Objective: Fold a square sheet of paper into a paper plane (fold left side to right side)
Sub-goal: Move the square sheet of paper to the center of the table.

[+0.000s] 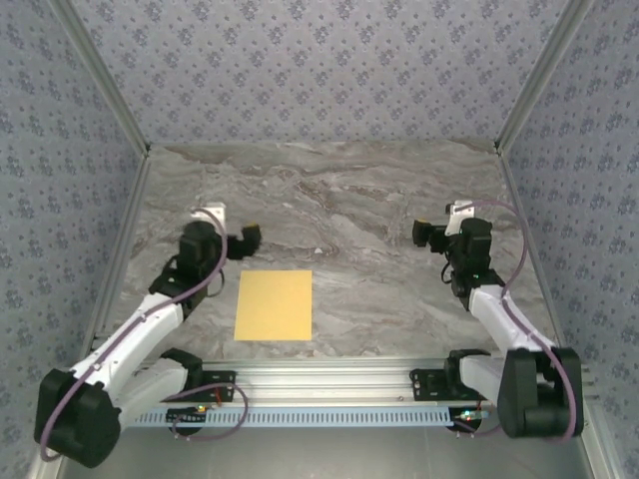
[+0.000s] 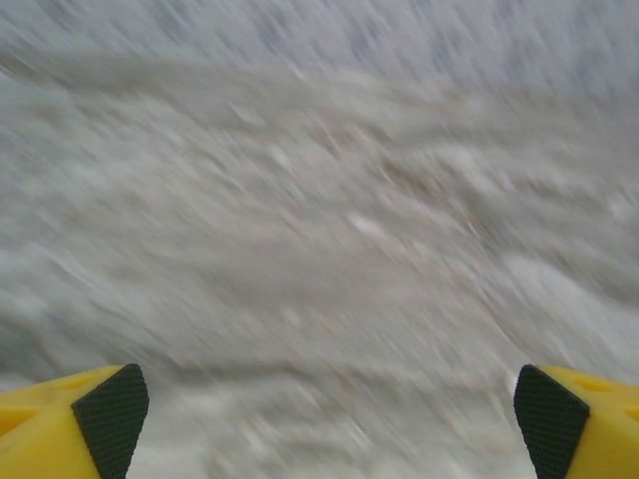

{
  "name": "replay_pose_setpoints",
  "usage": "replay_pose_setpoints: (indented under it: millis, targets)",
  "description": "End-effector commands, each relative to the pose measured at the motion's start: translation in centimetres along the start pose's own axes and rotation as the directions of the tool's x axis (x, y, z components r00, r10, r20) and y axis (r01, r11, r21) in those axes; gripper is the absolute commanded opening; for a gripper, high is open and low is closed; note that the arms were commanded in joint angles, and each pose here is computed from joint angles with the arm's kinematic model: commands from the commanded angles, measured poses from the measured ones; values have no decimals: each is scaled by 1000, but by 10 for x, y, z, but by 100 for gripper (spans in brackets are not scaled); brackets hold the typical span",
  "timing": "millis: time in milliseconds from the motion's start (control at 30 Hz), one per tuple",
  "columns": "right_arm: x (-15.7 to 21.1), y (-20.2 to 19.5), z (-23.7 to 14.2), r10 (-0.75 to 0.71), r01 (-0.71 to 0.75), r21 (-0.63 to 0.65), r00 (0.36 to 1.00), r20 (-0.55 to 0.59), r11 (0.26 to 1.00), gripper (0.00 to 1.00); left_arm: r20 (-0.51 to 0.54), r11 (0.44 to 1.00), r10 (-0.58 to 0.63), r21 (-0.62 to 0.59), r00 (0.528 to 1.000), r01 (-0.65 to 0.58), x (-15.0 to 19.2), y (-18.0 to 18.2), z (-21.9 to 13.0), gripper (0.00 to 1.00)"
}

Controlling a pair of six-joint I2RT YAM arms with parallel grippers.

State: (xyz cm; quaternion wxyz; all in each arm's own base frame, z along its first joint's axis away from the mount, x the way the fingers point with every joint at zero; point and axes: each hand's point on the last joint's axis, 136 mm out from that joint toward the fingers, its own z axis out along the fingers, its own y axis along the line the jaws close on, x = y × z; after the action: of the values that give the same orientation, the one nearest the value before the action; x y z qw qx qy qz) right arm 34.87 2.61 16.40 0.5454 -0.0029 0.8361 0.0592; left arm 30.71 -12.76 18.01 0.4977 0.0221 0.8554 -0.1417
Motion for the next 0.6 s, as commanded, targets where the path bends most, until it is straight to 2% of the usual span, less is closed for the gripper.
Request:
replay_pose_setpoints:
  millis: [0, 300, 567]
  targets:
    - [19, 18, -23, 71, -76, -41, 991, -116, 996, 100, -234, 995, -49, -91, 971, 28, 68, 3, -9, 97]
    - [27, 48, -51, 59, -79, -105, 982, -178, 991, 100, -515, 988, 40, -109, 856, -112, 153, -28, -2, 94]
    - [28, 56, -58, 33, -55, -113, 982, -186, 992, 100, -616, 987, 68, -76, 784, -145, 186, -55, 20, 95]
